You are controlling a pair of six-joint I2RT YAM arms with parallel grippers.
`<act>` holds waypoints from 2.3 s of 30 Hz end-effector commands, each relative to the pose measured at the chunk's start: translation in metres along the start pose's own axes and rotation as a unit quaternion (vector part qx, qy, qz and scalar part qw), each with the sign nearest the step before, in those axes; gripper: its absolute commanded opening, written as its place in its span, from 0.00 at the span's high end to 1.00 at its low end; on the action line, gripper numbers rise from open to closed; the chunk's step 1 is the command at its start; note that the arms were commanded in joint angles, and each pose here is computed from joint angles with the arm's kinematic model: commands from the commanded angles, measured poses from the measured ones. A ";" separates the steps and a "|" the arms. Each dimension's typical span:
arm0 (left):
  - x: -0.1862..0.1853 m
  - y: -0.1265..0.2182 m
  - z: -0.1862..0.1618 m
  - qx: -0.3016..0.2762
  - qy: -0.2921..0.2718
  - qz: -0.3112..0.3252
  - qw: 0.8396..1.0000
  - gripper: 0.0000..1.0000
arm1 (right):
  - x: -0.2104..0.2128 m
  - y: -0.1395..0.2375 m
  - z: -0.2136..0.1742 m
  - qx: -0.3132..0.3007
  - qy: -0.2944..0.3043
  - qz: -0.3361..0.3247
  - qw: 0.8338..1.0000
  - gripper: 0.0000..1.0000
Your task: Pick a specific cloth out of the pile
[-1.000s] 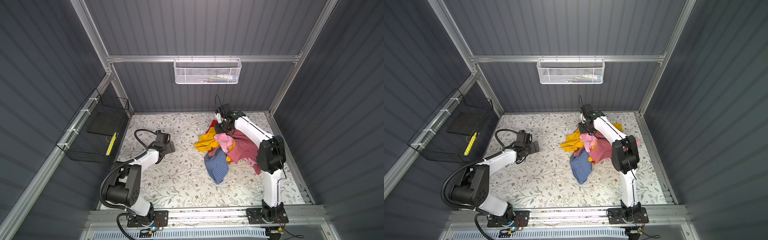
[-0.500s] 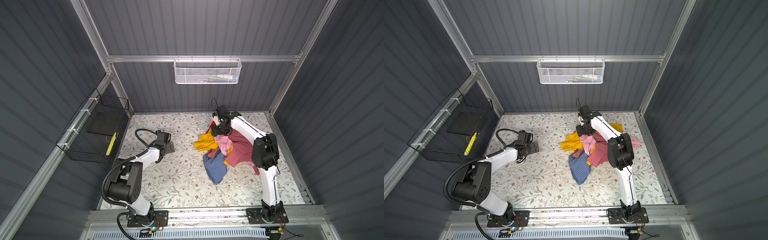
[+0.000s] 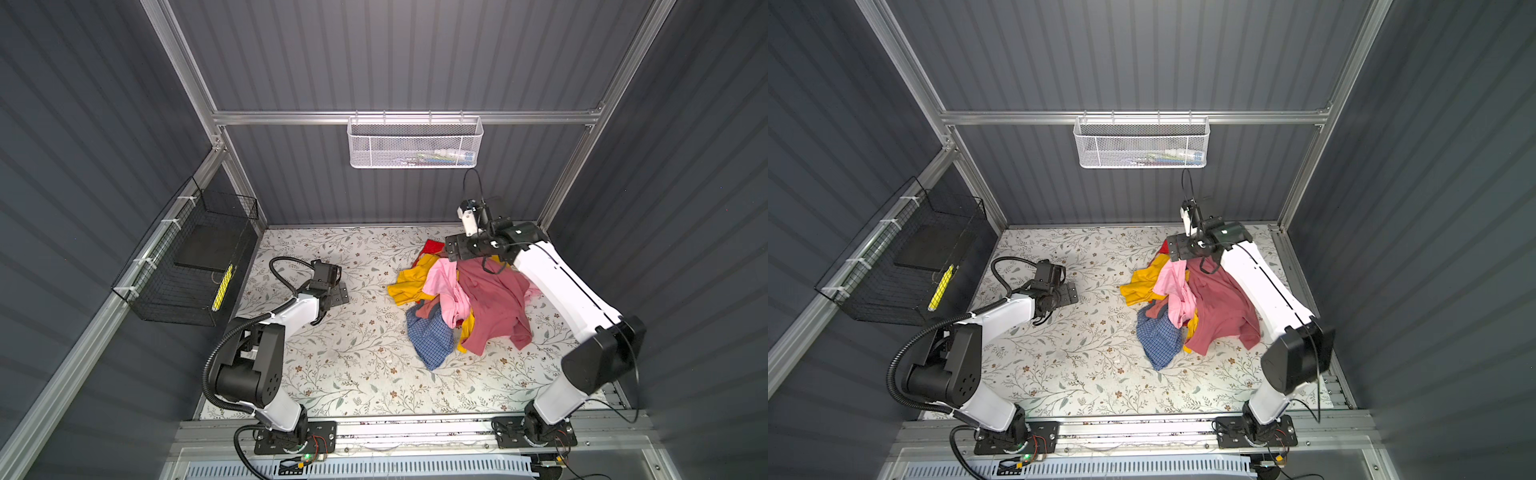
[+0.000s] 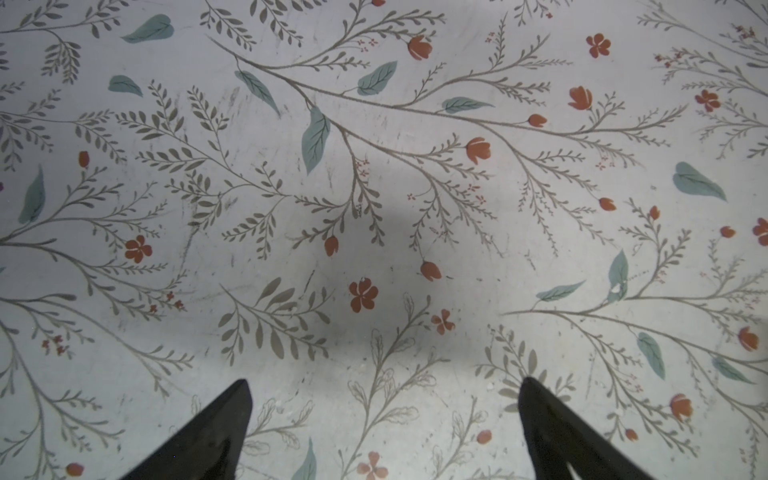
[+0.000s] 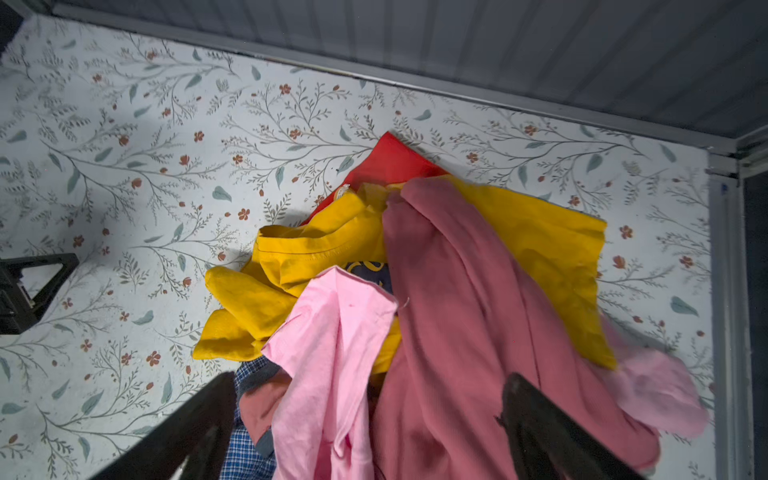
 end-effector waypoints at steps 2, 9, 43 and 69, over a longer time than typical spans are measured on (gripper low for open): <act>-0.007 0.003 0.005 -0.005 0.001 -0.011 1.000 0.00 | -0.039 0.024 -0.035 -0.010 -0.084 -0.050 0.995 0.01; -0.013 -0.001 0.005 -0.001 -0.005 -0.022 1.000 0.00 | -0.132 0.041 -0.115 -0.037 -0.276 -0.075 0.958 0.02; -0.008 0.003 -0.005 0.000 -0.003 -0.015 1.000 0.00 | -0.223 -0.014 -0.179 0.036 -0.574 -0.124 0.809 0.33; -0.006 0.005 -0.004 -0.001 -0.003 -0.010 1.000 0.00 | -0.240 -0.104 -0.203 0.053 -0.754 -0.180 0.629 0.38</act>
Point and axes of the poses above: each gripper's point midway between its finger pads, its own y axis back along the fingers, its own x axis along the line the jaws close on, z = x × y, the point moved 4 cm from there along y, back along the fingers, and after that the axes turned 5 degrees about y, right-handed, at the moved point
